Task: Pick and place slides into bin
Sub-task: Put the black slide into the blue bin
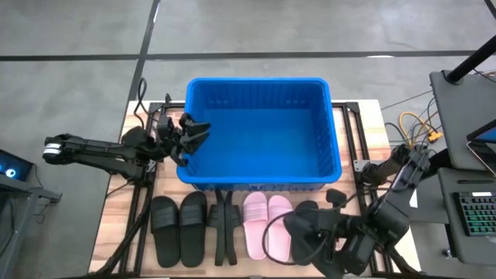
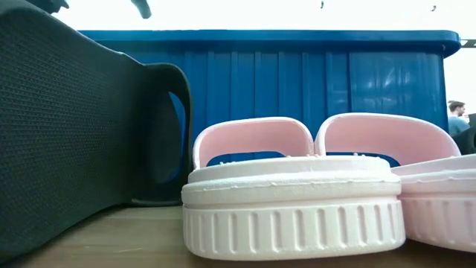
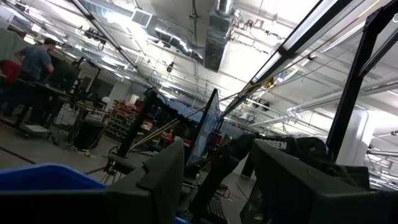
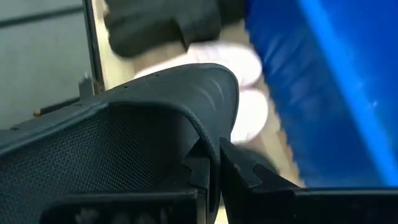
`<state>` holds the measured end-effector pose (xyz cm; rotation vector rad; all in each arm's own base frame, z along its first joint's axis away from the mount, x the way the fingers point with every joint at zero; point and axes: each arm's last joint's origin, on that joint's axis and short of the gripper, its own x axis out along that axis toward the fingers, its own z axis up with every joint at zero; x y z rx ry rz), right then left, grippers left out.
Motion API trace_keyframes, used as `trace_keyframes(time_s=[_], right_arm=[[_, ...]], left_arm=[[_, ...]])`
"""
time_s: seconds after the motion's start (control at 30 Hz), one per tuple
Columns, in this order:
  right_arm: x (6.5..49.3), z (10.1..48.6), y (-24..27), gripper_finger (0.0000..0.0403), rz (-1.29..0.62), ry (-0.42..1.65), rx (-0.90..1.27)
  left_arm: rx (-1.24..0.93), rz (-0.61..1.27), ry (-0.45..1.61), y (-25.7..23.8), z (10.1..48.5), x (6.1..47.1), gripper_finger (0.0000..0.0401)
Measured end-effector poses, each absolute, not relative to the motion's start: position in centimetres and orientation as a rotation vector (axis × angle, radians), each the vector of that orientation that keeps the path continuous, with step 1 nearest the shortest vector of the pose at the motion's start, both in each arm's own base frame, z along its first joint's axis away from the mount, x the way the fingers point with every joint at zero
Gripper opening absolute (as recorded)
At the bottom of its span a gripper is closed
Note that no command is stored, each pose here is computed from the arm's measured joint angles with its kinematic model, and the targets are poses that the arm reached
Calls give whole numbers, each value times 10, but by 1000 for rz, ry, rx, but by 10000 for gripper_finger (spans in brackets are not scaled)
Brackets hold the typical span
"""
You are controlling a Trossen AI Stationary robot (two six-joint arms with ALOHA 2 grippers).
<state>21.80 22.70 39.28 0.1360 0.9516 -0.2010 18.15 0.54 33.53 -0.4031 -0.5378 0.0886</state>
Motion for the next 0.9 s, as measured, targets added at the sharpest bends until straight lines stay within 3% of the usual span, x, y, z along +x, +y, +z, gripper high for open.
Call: trace_keyframes(time_s=[0.4,0.9], right_arm=[[239,428,186,13,-324,763,-53],[277,421,115,13,-502,885,-284]], left_arm=[[-403,87,-546,5,337,180,176],[-426,78,-558,5,338,177,176]])
